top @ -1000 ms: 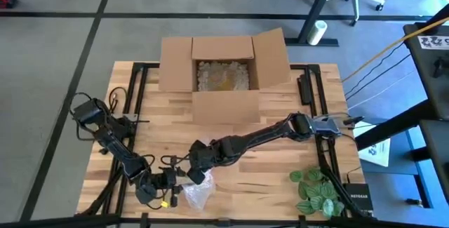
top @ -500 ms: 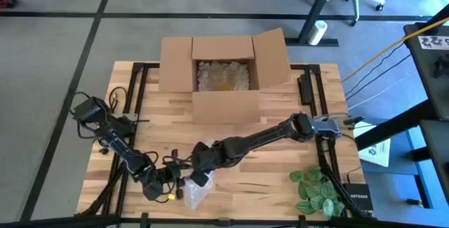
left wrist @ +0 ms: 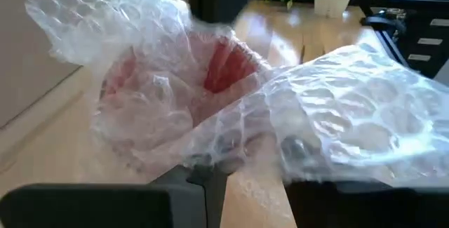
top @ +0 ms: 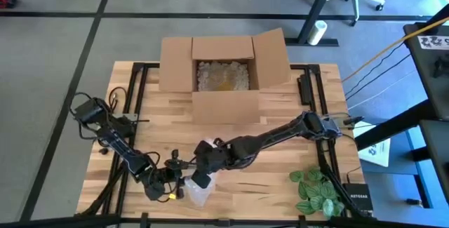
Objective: Wrap mug
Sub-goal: Wrap the red mug using the bubble wrap
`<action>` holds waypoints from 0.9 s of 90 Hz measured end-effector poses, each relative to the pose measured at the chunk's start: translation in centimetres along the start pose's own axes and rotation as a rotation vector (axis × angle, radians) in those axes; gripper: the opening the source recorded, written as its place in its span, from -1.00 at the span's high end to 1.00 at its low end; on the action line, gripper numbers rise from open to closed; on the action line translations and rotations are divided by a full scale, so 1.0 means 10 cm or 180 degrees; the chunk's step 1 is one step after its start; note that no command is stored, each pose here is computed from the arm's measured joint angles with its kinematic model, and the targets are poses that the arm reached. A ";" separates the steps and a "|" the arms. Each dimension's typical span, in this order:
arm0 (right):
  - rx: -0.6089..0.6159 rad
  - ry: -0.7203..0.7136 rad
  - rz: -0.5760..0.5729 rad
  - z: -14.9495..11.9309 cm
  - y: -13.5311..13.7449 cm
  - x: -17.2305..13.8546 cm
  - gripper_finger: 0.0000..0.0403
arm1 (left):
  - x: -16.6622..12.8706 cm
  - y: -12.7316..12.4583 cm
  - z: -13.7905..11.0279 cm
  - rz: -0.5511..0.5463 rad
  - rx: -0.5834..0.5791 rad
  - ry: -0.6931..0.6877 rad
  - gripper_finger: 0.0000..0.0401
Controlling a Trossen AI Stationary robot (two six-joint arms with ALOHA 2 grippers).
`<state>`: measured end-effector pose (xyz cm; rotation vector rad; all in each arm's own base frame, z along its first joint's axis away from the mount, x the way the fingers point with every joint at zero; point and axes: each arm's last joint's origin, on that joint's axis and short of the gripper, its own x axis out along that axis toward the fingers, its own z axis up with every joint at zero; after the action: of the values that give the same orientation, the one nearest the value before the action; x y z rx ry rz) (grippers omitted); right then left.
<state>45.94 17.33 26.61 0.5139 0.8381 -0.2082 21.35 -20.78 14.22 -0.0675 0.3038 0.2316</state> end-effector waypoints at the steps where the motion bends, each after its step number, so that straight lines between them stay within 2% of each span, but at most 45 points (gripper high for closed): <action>1: -0.0013 -0.0013 0.0020 0.00 0.01 -0.01 1.00 | 0.00 0.00 0.00 -0.0001 -0.0002 -0.0001 0.48; 10: -0.0091 -0.0020 0.0280 0.01 0.09 -0.03 1.00 | 0.00 0.00 0.00 0.0003 -0.0012 -0.0012 0.48; 22: -0.0114 0.0188 0.0587 0.00 0.12 -0.01 1.00 | 0.00 0.01 0.04 0.0010 -0.0047 -0.0043 0.48; 49: -0.0129 0.0246 0.0469 -0.03 0.09 0.03 1.00 | -0.13 0.06 0.35 -0.0074 0.0058 -0.0228 0.48; 66: -0.0151 0.0346 0.0398 -0.09 0.07 0.10 1.00 | -0.10 0.08 0.35 -0.0124 0.0060 -0.0173 0.48; 81: -0.0178 0.0403 0.0478 -0.13 0.11 0.08 1.00 | -0.09 0.08 0.35 -0.0114 0.0077 -0.0160 0.48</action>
<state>46.07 18.99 25.67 0.5393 0.9216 -0.0142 21.29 -19.82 17.81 -0.0432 0.2552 0.1937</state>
